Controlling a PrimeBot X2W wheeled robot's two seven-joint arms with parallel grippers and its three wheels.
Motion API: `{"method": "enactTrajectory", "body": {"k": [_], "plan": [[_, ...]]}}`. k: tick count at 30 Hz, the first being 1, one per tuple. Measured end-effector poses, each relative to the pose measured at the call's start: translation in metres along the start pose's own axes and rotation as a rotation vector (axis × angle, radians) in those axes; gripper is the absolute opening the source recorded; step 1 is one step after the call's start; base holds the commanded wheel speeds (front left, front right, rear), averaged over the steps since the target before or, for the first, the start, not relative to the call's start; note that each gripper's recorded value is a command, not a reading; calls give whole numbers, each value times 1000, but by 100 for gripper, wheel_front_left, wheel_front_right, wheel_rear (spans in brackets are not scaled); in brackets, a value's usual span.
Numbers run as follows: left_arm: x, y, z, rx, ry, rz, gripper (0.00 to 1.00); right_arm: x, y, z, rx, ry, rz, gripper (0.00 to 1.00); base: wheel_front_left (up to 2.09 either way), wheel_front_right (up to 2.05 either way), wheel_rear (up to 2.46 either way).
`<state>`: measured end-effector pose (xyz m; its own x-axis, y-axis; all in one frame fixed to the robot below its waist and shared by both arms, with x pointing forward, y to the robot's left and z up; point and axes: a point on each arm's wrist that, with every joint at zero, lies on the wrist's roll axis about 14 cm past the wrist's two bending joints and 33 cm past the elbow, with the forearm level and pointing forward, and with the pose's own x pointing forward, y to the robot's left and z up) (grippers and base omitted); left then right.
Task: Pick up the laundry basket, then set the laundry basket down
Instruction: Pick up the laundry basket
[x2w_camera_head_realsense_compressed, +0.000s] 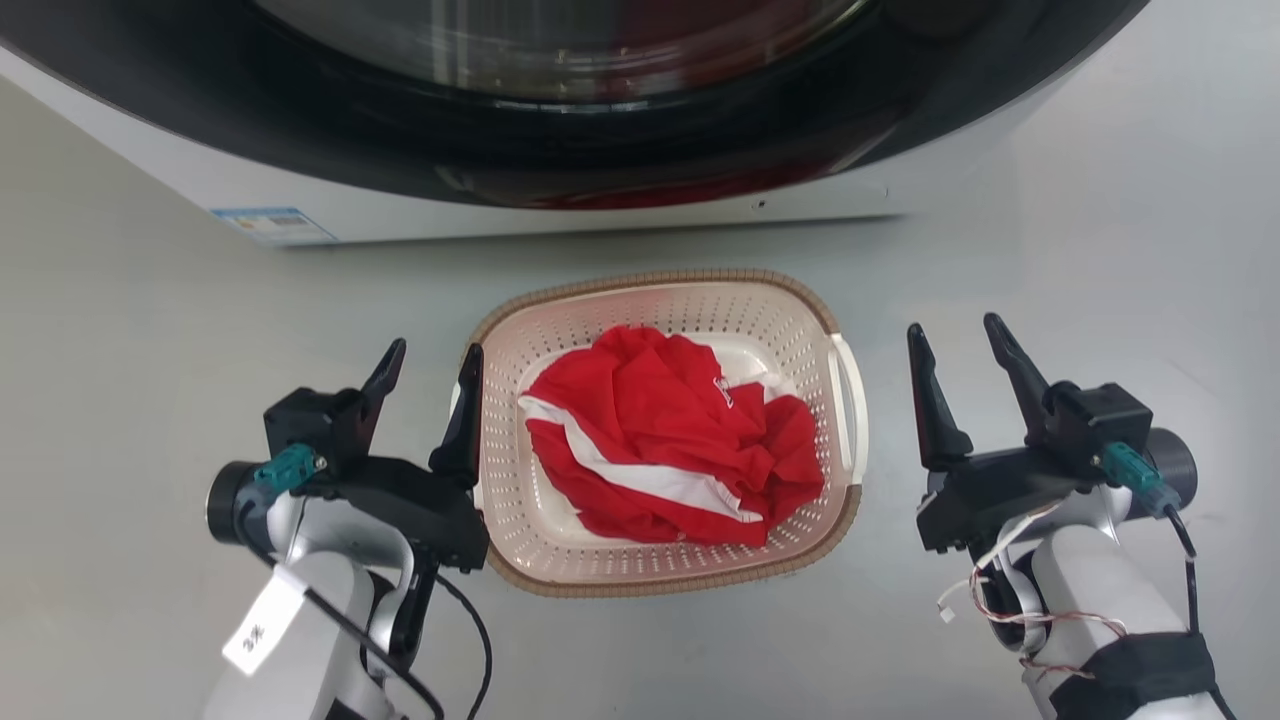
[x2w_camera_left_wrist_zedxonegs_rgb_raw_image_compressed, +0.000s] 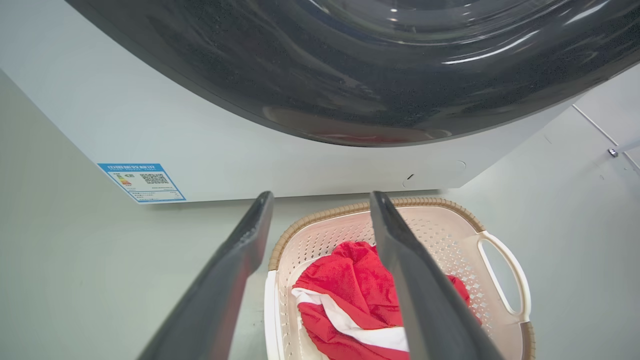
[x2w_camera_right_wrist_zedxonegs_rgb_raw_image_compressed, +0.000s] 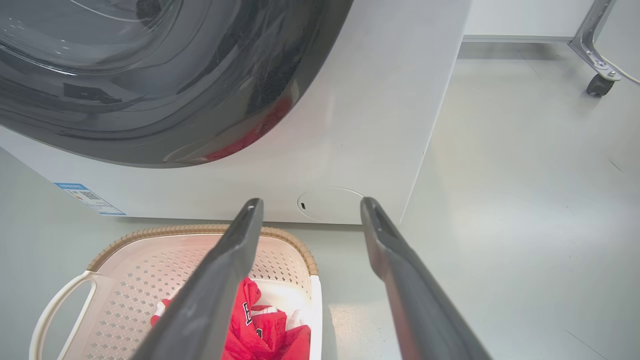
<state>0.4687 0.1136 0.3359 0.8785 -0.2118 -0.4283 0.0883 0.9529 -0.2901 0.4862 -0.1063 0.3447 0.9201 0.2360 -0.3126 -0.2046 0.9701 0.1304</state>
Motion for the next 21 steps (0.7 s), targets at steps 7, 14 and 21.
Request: {"method": "enactTrajectory", "body": {"k": [7, 14, 21], "plan": [[25, 10, -39, -16, 128, 0, 100, 25, 1, -32, 3, 77, 15, 100, 0, 0, 0], [34, 25, -88, -54, 270, 22, 100, 36, 1, -73, 10, 176, 26, 100, 0, 0, 0], [34, 37, -128, -69, 393, 42, 100, 39, 2, -105, 15, 257, 37, 100, 0, 0, 0]]}}
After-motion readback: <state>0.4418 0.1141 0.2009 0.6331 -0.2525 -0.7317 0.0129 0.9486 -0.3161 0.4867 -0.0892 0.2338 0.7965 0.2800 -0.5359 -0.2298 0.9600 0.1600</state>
